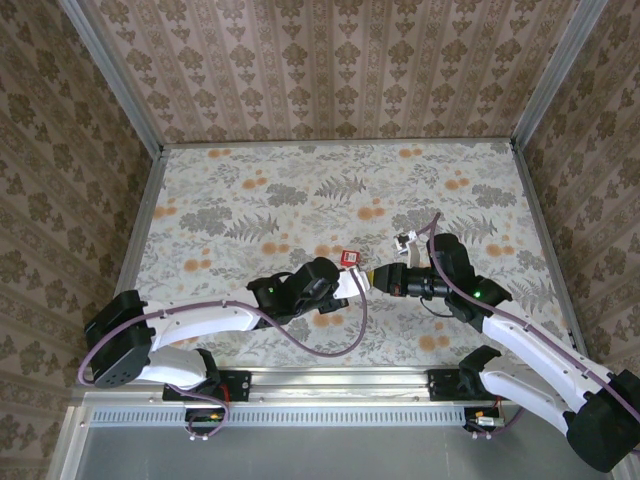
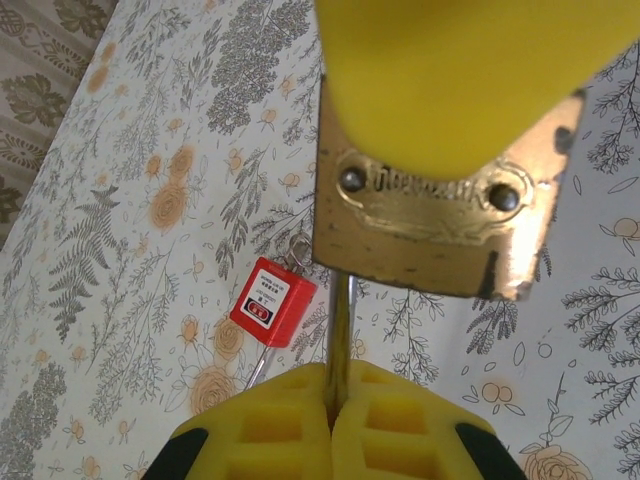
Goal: Unlock with the key
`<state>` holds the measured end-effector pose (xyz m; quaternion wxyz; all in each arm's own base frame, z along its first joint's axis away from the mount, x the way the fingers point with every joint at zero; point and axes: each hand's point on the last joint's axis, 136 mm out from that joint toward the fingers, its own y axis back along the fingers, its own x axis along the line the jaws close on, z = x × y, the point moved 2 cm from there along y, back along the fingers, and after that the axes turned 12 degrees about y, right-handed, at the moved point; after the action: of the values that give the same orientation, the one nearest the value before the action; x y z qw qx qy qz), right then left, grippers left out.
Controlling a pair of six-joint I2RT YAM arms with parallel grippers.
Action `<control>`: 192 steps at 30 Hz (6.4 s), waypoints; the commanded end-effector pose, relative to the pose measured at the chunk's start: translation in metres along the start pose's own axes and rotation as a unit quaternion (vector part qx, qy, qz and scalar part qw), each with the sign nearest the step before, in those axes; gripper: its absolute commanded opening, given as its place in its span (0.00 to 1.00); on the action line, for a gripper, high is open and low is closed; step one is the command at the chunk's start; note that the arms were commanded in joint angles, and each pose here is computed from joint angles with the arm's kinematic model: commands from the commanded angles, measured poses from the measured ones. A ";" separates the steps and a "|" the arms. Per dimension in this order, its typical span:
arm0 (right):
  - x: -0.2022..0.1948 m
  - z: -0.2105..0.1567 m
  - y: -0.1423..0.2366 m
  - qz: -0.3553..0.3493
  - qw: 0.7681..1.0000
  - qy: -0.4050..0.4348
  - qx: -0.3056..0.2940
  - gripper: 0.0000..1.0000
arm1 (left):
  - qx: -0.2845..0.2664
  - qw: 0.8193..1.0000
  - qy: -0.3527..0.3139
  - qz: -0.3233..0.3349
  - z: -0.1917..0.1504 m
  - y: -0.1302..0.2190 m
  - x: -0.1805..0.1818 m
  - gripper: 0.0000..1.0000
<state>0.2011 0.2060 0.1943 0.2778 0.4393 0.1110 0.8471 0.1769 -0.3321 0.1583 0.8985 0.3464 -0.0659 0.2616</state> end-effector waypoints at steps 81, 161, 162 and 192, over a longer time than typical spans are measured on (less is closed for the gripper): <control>-0.205 0.081 -0.058 -0.173 0.982 -0.030 -0.071 0.07 | -0.106 0.979 0.103 0.142 -0.002 0.019 0.081 0.49; -0.071 0.134 0.111 -0.319 0.910 0.098 -0.245 1.00 | -0.096 0.940 0.224 0.239 -0.011 0.112 0.108 1.00; -0.067 0.137 0.117 -0.326 0.903 0.099 -0.261 1.00 | -0.106 0.934 0.227 0.254 -0.013 0.117 0.113 1.00; -0.200 0.096 0.050 -0.458 0.791 0.356 -0.197 1.00 | -0.140 0.809 0.308 0.480 -0.198 0.142 0.236 1.00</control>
<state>0.3439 0.0492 0.1178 0.6403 -0.0162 0.2539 0.7247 0.2836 -0.0042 0.1521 0.6385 0.0978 0.0159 0.7632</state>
